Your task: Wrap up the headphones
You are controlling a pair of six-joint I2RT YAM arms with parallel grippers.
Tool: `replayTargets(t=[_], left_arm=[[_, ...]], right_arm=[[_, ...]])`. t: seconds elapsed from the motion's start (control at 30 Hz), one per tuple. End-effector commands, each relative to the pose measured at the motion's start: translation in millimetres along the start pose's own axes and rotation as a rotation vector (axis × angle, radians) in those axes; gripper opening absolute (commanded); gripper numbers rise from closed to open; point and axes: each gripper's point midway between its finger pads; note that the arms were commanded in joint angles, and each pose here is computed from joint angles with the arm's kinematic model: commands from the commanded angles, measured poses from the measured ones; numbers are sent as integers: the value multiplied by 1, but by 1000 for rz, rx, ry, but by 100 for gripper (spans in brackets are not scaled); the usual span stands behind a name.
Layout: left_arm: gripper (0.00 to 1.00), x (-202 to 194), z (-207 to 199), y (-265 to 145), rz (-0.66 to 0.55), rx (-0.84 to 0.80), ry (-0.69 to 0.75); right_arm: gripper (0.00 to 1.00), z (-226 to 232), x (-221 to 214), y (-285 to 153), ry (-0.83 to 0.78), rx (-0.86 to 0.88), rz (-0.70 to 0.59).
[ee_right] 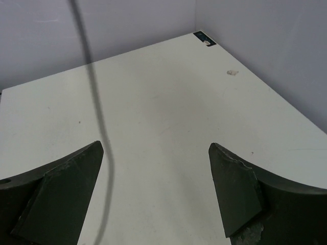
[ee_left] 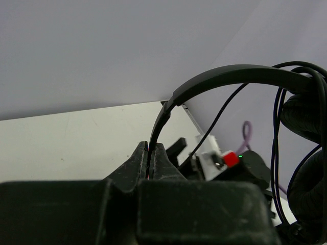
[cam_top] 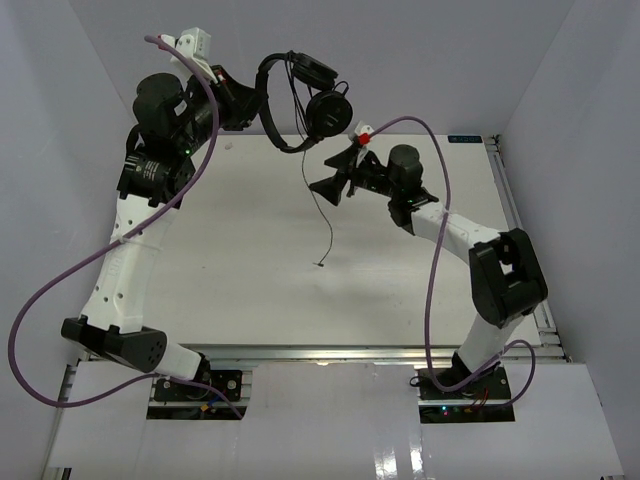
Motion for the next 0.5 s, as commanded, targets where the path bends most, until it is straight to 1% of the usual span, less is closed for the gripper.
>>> replayTargets(t=[0.0, 0.07, 0.1, 0.13, 0.23, 0.27, 0.33, 0.37, 0.47], left_arm=[[0, 12, -29, -20, -32, -85, -23], [0, 11, -30, -23, -29, -89, -25], [0, 11, -30, -24, -29, -89, -24], [0, 11, -31, -25, -31, -89, -21], [0, 11, -31, -27, -33, -89, -18], [0, 12, -32, -27, -35, -92, -17], [0, 12, -33, -28, -35, -95, -15], [0, 13, -34, -29, -38, -98, -12], [0, 14, -34, -30, -41, -96, -10]], right_arm=[[91, -9, 8, 40, 20, -37, -36], [98, 12, 20, 48, 96, 103, -89], [94, 23, 26, 49, 125, 173, -121], [87, 39, 31, 46, 153, 254, -157], [72, 90, 41, 30, 227, 505, -236], [69, 103, 44, 23, 245, 566, -263], [63, 119, 45, 17, 262, 613, -294], [62, 120, 50, 17, 268, 586, -302], [69, 116, 39, 27, 205, 481, -228]])
Point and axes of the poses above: each gripper's point midway between its finger pads, its own y axis out along the fingers, its own z axis along the line the jaws close on, x = y × z, and after that the axes turned 15 degrees about -y, right-handed
